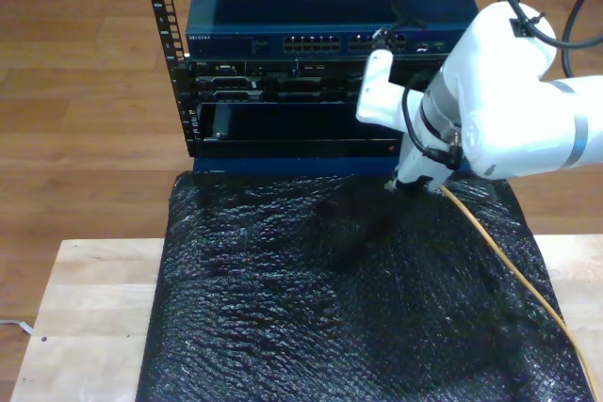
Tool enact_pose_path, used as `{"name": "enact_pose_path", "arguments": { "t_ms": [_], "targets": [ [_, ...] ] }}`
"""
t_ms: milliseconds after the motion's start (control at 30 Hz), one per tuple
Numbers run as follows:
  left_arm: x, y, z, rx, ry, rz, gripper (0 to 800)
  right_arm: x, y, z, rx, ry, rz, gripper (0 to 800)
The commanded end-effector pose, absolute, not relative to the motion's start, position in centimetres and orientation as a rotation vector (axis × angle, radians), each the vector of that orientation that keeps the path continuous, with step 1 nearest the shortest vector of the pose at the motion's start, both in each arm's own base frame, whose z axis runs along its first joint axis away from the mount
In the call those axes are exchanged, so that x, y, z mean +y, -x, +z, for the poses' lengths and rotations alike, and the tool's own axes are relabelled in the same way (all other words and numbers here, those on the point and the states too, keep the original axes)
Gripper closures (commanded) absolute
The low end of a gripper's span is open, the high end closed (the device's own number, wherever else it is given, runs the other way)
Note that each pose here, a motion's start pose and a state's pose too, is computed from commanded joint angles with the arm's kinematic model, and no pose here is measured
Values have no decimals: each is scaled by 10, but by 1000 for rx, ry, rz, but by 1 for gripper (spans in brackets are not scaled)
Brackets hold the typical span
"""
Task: Grab the cable and plug it in
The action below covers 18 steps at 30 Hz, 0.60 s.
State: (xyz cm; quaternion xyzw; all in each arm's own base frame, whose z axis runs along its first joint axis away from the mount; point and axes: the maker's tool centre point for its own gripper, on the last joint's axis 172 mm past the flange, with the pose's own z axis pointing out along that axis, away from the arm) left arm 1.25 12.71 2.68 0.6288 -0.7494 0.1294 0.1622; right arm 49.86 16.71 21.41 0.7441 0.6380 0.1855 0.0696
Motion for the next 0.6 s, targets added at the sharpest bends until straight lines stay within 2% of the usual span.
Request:
{"name": "enact_pose_path", "arguments": {
  "t_ms": [600],
  "targets": [
    [127, -12, 27, -2138, -1794, 369, 0, 207, -567, 251, 1953, -1792, 817, 800]
  ]
}}
